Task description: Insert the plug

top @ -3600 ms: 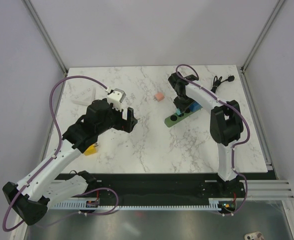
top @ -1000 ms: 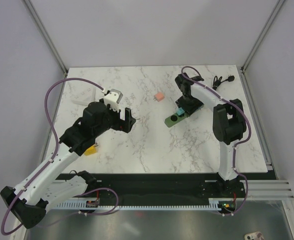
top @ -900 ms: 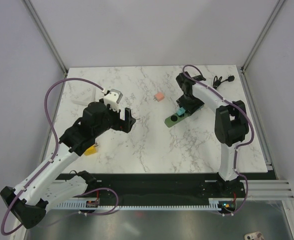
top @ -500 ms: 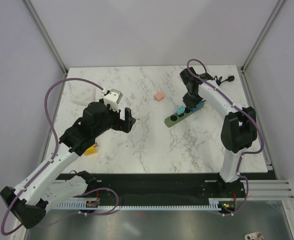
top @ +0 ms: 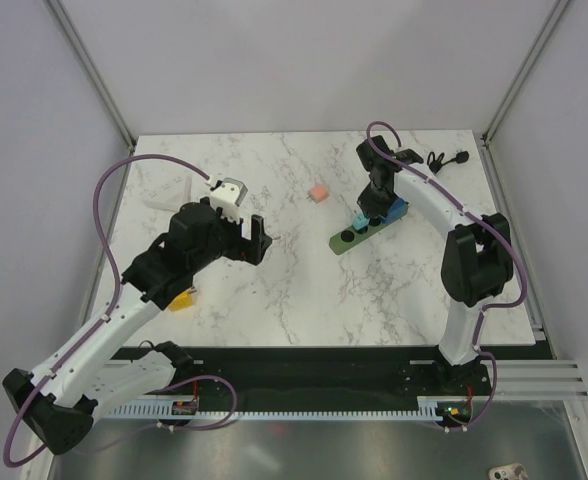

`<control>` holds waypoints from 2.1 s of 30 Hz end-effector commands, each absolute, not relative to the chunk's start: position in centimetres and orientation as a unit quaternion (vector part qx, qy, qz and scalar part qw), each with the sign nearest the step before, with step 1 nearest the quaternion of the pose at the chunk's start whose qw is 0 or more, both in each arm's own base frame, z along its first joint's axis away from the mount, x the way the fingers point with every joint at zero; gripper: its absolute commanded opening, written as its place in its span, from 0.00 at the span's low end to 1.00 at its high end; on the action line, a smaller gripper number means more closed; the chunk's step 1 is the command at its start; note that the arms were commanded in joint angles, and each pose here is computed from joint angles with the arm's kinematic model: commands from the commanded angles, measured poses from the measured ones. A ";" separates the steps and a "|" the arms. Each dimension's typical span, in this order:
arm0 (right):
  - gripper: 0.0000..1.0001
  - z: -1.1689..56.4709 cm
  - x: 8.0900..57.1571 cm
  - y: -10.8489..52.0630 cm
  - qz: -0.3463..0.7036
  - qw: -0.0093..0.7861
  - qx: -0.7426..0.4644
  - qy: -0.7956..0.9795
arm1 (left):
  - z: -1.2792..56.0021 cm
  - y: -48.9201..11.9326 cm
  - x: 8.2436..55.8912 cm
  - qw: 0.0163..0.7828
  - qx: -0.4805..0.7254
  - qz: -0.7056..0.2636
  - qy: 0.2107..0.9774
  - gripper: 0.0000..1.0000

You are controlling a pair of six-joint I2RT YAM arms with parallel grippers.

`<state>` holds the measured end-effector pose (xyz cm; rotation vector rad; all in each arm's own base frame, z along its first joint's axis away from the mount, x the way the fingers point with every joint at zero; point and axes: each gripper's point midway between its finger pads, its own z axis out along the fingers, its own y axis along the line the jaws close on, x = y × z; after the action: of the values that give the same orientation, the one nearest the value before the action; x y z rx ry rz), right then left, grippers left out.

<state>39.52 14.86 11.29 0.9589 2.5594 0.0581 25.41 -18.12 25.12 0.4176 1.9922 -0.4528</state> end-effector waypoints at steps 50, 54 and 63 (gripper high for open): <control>0.98 21.2 32.0 20.8 0.302 0.334 0.043 0.892 | 15.5 3.6 24.7 0.263 -0.547 0.024 0.795 1.00; 0.98 21.2 31.7 21.0 0.308 0.330 0.035 0.892 | 16.7 4.1 28.3 0.301 -0.531 -0.010 0.792 0.96; 0.98 21.8 31.3 21.3 0.320 0.329 0.035 0.888 | 13.8 6.2 24.0 0.239 -0.602 0.079 0.758 0.99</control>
<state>31.33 20.85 20.11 0.1241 2.3832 0.7964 25.76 5.39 14.29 -1.5267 2.1375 0.1530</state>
